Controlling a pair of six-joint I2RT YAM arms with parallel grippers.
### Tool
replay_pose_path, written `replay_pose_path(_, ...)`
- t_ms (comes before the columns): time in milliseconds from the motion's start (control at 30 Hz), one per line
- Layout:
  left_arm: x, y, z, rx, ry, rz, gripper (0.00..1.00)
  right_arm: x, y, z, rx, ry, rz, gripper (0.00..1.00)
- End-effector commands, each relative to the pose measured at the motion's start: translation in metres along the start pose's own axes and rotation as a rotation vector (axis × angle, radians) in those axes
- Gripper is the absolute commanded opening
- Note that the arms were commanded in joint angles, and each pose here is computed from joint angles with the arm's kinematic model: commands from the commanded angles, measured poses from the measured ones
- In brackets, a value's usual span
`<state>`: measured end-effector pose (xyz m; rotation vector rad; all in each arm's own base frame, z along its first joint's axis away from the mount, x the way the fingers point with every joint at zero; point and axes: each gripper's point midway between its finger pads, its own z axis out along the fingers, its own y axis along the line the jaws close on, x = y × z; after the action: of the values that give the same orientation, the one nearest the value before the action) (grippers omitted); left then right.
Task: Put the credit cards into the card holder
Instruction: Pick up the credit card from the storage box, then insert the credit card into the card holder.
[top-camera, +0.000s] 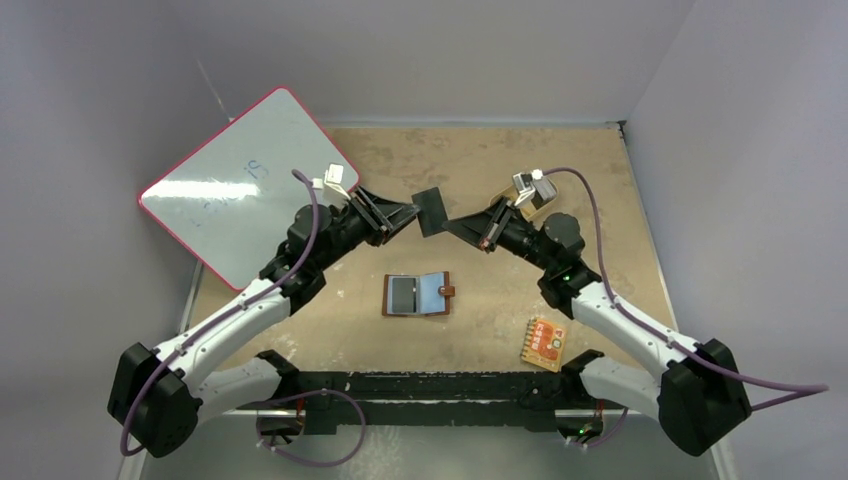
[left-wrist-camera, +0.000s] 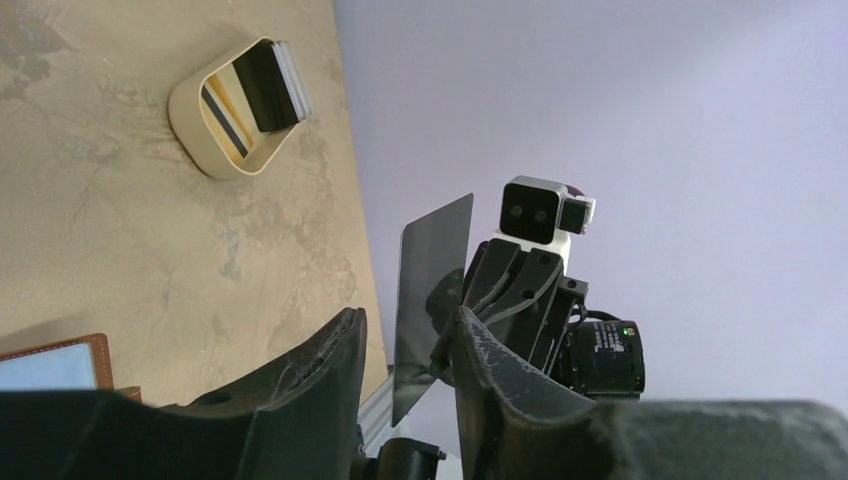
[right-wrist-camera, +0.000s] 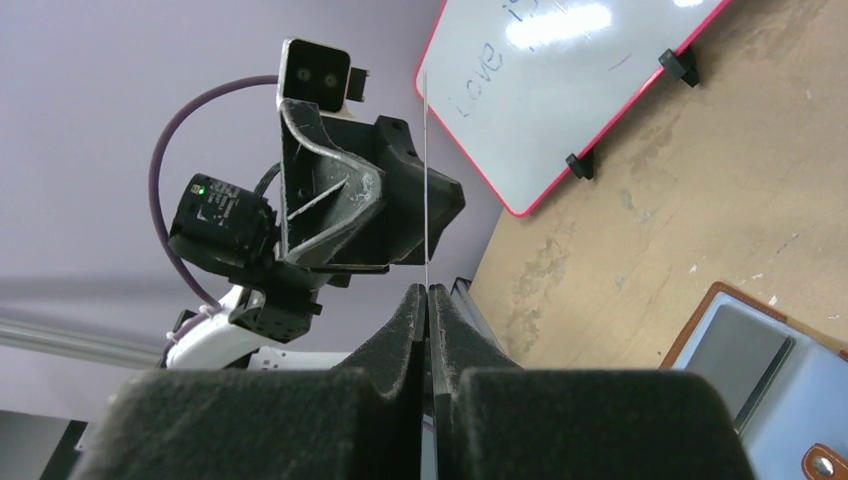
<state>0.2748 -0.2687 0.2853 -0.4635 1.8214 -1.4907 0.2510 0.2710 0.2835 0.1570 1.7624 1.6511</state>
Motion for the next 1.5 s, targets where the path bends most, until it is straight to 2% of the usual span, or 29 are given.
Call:
replay_pose_path(0,-0.013,-0.036,0.002,0.115,-0.038,0.008,0.32,0.000,0.014,0.003,-0.062,-0.002,-0.006,0.00)
replay_pose_path(167,-0.012,-0.033,0.005,0.111,-0.029,0.012,0.14,0.005,0.014,0.004,-0.072,0.015,0.001,0.01)
replay_pose_path(233,-0.011,-0.033,0.004,0.108,-0.027,0.014,0.03,0.006,0.012,0.004,-0.062,0.020,0.002,0.02)
replay_pose_path(300,-0.012,-0.029,0.003,0.093,-0.030,0.018,0.00,0.007,0.007,0.002,-0.043,0.020,-0.004,0.05)
replay_pose_path(400,-0.013,-0.019,0.001,0.044,-0.045,0.037,0.00,0.008,-0.003,0.000,0.008,0.012,-0.026,0.19)
replay_pose_path(500,-0.009,0.005,0.000,-0.050,-0.025,0.082,0.00,0.008,-0.016,-0.005,0.082,0.003,-0.066,0.40)
replay_pose_path(600,-0.004,0.036,-0.003,-0.154,-0.003,0.111,0.00,0.008,-0.035,-0.008,0.172,0.011,-0.111,0.48)
replay_pose_path(1033,0.042,0.151,-0.022,-0.444,0.199,0.157,0.00,0.046,-0.111,-0.005,0.435,0.184,-0.193,0.50)
replay_pose_path(1267,0.053,0.173,-0.023,-0.455,0.245,0.165,0.00,0.081,-0.142,0.018,0.529,0.337,-0.280,0.50)
replay_pose_path(1467,0.064,0.192,-0.025,-0.484,0.286,0.151,0.00,0.076,-0.166,0.018,0.644,0.341,-0.334,0.44)
